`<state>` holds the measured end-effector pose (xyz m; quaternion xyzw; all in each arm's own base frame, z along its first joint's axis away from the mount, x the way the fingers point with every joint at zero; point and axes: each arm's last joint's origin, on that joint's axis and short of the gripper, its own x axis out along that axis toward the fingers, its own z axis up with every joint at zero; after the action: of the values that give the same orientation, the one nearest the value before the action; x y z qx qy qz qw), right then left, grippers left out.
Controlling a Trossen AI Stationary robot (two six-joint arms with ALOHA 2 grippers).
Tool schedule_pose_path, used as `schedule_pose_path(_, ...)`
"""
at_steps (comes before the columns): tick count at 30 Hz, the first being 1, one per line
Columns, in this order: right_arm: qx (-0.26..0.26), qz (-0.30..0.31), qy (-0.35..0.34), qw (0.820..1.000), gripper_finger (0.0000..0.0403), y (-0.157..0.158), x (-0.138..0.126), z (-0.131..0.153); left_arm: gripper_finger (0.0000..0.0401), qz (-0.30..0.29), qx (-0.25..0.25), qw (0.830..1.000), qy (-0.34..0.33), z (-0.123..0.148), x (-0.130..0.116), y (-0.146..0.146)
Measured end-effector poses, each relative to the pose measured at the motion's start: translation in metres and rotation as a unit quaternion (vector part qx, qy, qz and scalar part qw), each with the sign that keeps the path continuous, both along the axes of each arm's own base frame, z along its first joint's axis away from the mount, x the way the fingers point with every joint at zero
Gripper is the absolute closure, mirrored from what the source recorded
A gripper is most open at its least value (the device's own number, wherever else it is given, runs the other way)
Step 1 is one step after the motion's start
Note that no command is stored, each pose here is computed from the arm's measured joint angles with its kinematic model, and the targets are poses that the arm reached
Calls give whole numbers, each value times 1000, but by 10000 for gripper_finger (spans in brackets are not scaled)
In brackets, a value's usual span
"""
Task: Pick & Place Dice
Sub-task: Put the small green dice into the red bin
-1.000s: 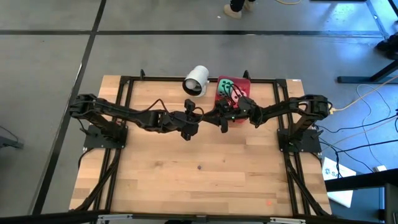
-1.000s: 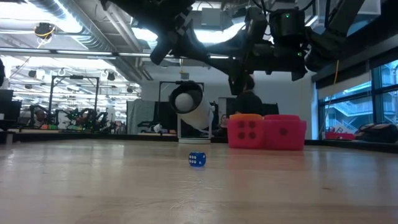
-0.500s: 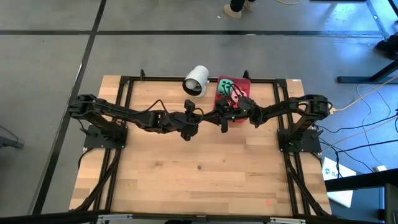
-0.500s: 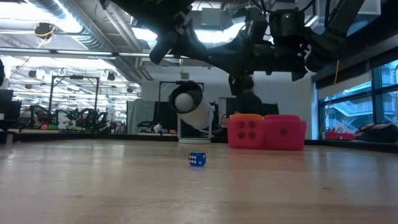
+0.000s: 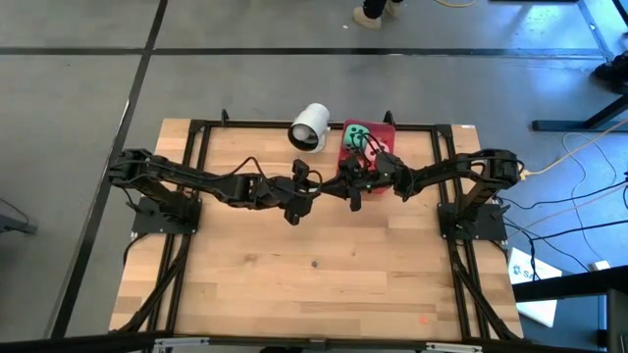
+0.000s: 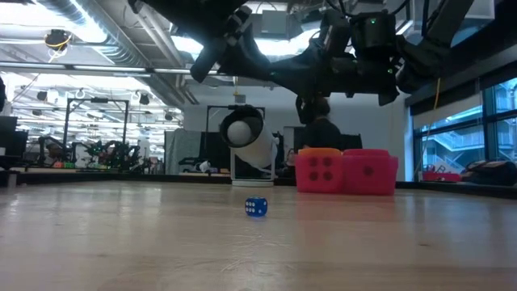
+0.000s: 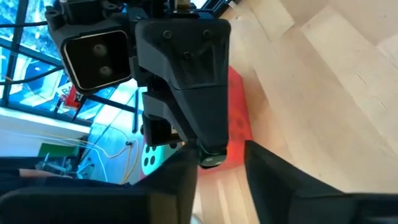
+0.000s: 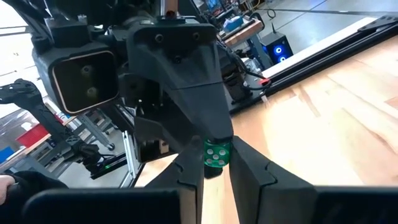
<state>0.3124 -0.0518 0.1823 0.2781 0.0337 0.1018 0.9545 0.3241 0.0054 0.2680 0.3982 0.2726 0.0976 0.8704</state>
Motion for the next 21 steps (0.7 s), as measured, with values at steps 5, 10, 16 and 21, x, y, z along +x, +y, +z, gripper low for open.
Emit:
schedule_pose_path(5, -2, 9, -8, 1000, 352, 0, 0, 2, 233, 13, -5, 1000, -5, 3, -3, 0)
schedule_pose_path(10, -5, 26, -15, 1000, 352, 1, 0, 3, 217, 31, -22, 999, -30, 15, -12, 1)
schedule_pose_path(16, -8, 33, -18, 999, 352, -1, -2, 7, 223, 32, -64, 996, -51, 34, -33, 3)
schedule_pose_path(21, -31, 22, -21, 999, 352, -5, -10, 22, 222, -13, -160, 985, -55, 44, -49, 13)
